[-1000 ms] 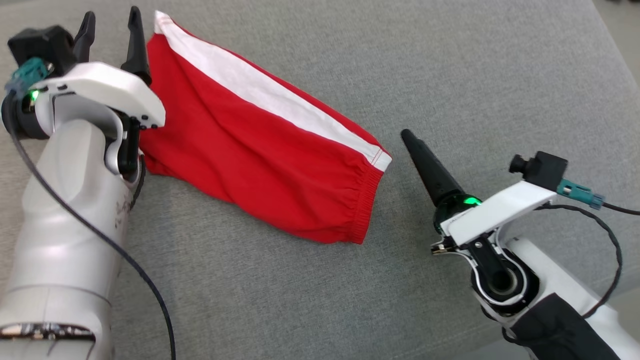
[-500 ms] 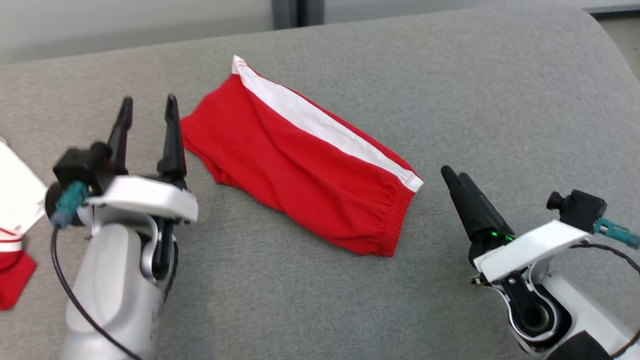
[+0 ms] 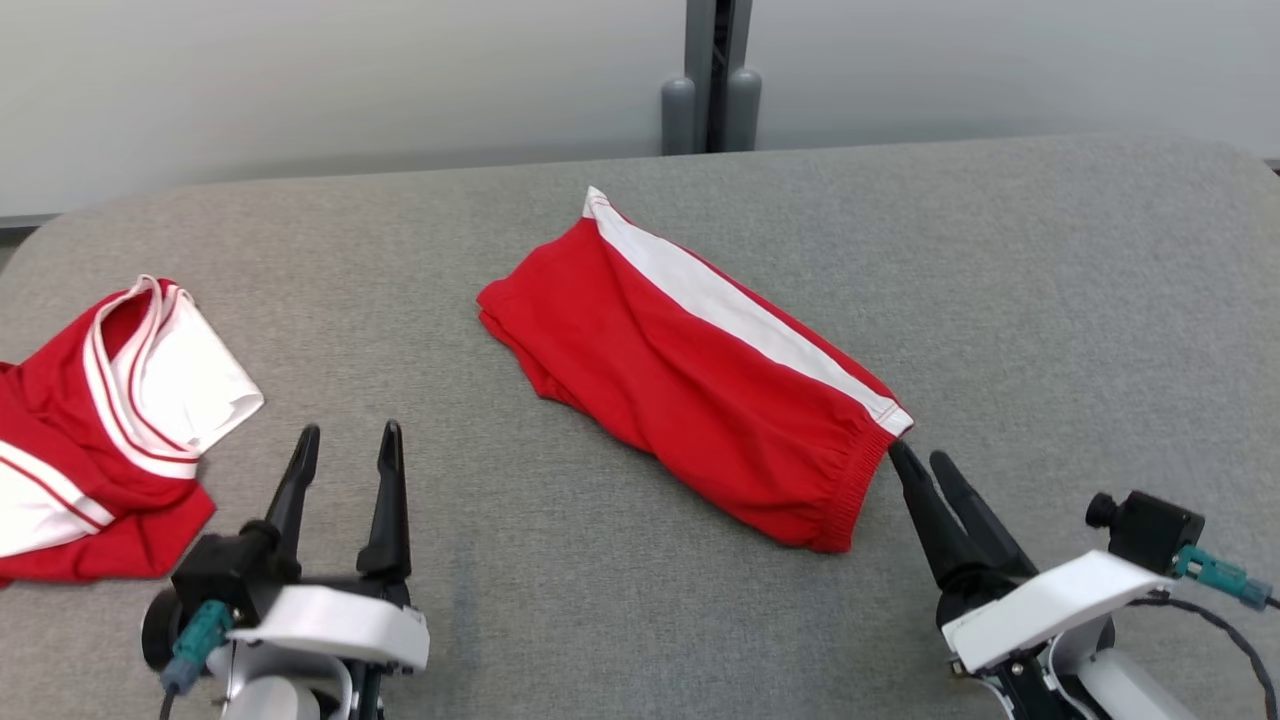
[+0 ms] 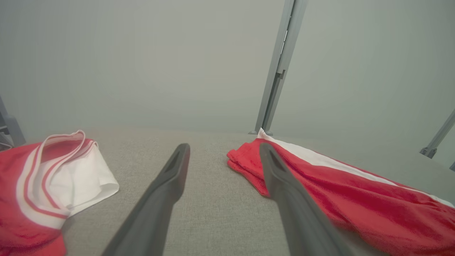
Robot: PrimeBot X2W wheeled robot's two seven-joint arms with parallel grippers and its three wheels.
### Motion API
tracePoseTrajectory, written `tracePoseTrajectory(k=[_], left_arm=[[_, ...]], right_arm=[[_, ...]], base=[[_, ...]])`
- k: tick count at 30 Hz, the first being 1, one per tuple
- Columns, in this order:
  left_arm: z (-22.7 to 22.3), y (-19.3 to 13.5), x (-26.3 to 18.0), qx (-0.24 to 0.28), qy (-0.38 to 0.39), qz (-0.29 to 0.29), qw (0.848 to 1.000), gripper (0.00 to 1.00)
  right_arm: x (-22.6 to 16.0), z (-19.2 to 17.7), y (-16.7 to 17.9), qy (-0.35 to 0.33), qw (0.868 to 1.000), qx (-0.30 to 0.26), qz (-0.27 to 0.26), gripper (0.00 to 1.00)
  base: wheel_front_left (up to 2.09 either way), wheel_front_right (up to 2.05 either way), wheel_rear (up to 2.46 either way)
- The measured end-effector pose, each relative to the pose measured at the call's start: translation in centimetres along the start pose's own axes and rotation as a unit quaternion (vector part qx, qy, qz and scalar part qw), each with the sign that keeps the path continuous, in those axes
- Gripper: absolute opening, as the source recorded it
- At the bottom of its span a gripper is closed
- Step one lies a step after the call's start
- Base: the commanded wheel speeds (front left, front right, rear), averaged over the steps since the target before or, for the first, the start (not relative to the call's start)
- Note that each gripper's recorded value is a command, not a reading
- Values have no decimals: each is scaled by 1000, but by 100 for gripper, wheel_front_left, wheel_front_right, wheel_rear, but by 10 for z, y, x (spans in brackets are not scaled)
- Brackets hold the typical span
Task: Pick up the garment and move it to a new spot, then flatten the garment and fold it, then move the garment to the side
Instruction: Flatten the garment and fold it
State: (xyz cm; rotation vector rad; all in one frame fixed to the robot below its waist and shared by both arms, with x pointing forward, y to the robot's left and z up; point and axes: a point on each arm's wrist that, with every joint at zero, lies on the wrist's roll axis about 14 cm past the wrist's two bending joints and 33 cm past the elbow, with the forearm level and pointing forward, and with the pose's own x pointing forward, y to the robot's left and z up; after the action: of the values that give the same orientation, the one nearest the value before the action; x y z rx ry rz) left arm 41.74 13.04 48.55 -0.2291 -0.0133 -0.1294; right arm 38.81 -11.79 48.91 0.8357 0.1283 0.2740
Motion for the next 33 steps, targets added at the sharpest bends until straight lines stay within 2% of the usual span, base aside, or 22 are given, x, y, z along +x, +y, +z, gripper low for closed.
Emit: tracePoseTrajectory(k=[5,15,21,25,33], left_arm=[[7,4,-21,6,-10,17,1000,100],[20,5,-31,11,-28,27,999,100],[15,2,-30,10,-21,22,999,100],[8,1,-31,9,-11,22,1000,100],[6,15,-35,11,-7,42,999,100]], right_arm=[[-5,-10,4,9,1000,8,1,100],[-6,-14,7,8,1000,19,1,100],[-7,-24,-12,19,998,51,-36,100],[5,-26,-14,20,995,83,-44,100],[13,-56,-46,75,990,69,-94,100]], base=[[0,0,0],[0,0,0],[0,0,0],[0,0,0],[0,0,0]])
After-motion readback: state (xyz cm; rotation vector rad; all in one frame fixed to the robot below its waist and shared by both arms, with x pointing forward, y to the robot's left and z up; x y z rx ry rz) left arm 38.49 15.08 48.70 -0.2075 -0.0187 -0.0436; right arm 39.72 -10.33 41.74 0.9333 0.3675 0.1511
